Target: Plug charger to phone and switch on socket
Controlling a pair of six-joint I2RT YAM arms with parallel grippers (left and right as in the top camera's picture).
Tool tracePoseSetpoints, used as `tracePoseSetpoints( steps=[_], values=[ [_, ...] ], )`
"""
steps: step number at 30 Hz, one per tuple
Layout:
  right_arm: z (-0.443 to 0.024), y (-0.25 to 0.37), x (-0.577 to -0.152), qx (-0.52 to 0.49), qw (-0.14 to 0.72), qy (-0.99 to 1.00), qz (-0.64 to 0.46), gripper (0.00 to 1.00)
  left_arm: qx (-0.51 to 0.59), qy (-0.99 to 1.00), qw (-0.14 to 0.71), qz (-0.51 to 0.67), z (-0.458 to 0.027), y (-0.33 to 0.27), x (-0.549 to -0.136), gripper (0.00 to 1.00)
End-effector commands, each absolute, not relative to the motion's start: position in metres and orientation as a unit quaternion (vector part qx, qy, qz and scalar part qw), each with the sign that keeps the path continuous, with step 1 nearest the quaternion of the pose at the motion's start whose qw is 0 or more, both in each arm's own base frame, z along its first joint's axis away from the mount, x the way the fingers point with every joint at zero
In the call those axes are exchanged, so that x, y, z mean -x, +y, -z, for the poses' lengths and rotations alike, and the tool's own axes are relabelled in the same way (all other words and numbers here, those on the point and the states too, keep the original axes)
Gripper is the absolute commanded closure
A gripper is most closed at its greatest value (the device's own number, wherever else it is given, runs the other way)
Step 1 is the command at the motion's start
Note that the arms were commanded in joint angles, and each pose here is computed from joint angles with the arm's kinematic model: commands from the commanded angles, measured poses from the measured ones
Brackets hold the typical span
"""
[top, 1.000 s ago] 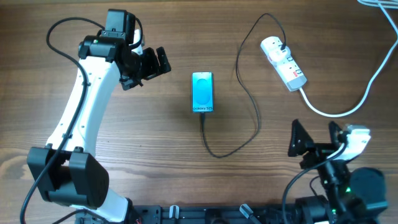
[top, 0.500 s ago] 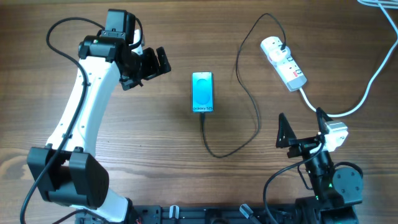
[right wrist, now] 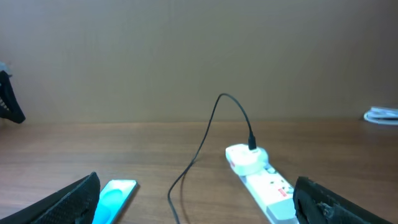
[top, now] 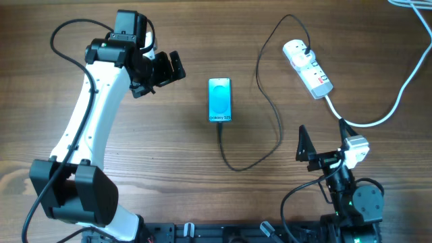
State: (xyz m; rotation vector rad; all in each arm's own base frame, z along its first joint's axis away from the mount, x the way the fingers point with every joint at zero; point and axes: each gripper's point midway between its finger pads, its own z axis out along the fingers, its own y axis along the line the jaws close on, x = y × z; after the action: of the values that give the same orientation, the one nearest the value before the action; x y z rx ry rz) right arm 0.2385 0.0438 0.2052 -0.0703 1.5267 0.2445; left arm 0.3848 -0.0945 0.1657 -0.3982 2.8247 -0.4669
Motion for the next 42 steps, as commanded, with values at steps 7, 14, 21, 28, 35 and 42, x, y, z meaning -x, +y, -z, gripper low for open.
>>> tracePoseSetpoints(
  steps=[7, 14, 21, 28, 35, 42],
  values=[
    [-0.191, 0.047, -0.242, 0.048, 0.722, 0.682, -0.104, 0.0, 0.142, 0.969, 0.125, 0.159, -0.165, -0.094, -0.386, 0.0],
    [-0.175, 0.04, -0.243, 0.037, 0.702, 0.706, -0.092, 0.0, 0.142, 0.969, 0.125, 0.159, -0.165, -0.094, -0.386, 0.0],
    [-0.175, 0.041, -0.243, 0.037, 0.701, 0.706, -0.092, 0.0, 0.142, 0.969, 0.125, 0.159, -0.165, -0.094, -0.386, 0.0],
    [-0.175, 0.039, -0.244, 0.034, 0.702, 0.706, -0.09, 0.0, 0.142, 0.969, 0.125, 0.159, -0.165, -0.094, -0.386, 0.0],
    [-0.175, 0.028, -0.245, 0.027, 0.705, 0.706, -0.064, 0.0, 0.142, 0.969, 0.125, 0.159, -0.165, -0.094, -0.386, 0.0],
    [-0.175, 0.028, -0.245, 0.027, 0.705, 0.706, -0.064, 0.0, 0.142, 0.969, 0.125, 0.159, -0.165, -0.094, -0.386, 0.0]
  ],
)
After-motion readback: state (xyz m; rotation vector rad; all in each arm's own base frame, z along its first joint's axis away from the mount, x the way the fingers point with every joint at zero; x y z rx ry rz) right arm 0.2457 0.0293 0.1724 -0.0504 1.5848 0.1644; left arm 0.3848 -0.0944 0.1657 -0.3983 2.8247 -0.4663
